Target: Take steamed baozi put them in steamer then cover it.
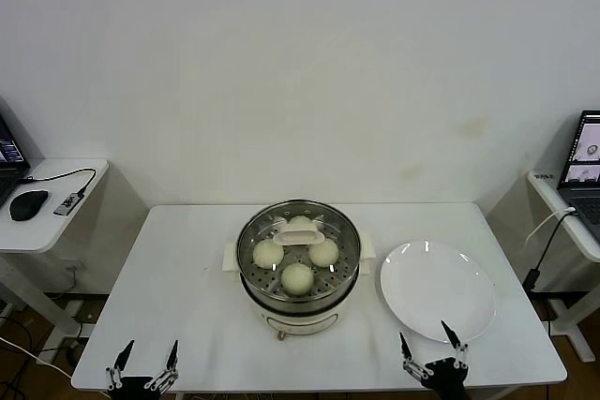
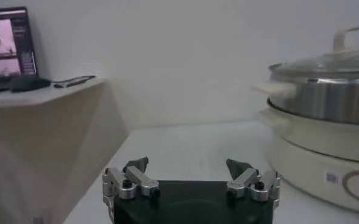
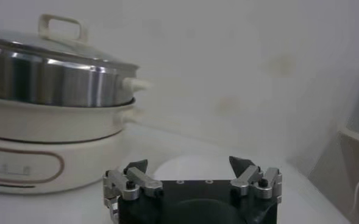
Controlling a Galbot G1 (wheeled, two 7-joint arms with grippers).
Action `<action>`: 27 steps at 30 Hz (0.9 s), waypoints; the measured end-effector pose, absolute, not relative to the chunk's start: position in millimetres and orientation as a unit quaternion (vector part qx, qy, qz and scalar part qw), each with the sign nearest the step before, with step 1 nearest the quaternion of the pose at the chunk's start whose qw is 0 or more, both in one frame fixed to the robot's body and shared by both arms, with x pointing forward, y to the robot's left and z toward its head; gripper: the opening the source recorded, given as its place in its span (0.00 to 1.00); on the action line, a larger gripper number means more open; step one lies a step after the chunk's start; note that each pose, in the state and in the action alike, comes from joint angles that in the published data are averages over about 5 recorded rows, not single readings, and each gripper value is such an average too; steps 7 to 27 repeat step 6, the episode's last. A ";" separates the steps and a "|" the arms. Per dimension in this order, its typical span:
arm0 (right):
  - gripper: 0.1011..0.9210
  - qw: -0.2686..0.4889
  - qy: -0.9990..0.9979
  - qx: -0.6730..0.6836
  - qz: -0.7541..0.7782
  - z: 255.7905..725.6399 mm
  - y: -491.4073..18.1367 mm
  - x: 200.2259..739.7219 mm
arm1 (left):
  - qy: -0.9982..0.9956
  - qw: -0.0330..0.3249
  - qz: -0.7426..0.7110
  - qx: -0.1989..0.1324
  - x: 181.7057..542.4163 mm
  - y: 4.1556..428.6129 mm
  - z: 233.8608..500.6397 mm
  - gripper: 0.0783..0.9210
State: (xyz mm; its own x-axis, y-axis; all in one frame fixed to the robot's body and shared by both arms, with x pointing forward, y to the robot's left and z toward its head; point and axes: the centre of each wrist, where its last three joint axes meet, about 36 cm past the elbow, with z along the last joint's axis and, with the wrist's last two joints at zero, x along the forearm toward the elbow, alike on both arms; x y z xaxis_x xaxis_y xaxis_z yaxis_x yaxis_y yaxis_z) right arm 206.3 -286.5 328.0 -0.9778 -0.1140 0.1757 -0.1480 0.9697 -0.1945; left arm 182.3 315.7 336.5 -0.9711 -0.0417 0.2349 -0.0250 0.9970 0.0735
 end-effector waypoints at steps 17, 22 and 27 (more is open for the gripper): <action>0.88 0.086 -0.989 0.064 0.099 335.2 -287.3 208.6 | -0.992 0.124 -0.028 0.013 180.4 315.6 333.1 0.88; 0.88 0.086 -0.989 0.064 0.099 335.2 -287.3 208.6 | -0.992 0.124 -0.028 0.013 180.4 315.6 333.1 0.88; 0.88 0.086 -0.989 0.064 0.099 335.2 -287.3 208.6 | -0.992 0.124 -0.028 0.013 180.4 315.6 333.1 0.88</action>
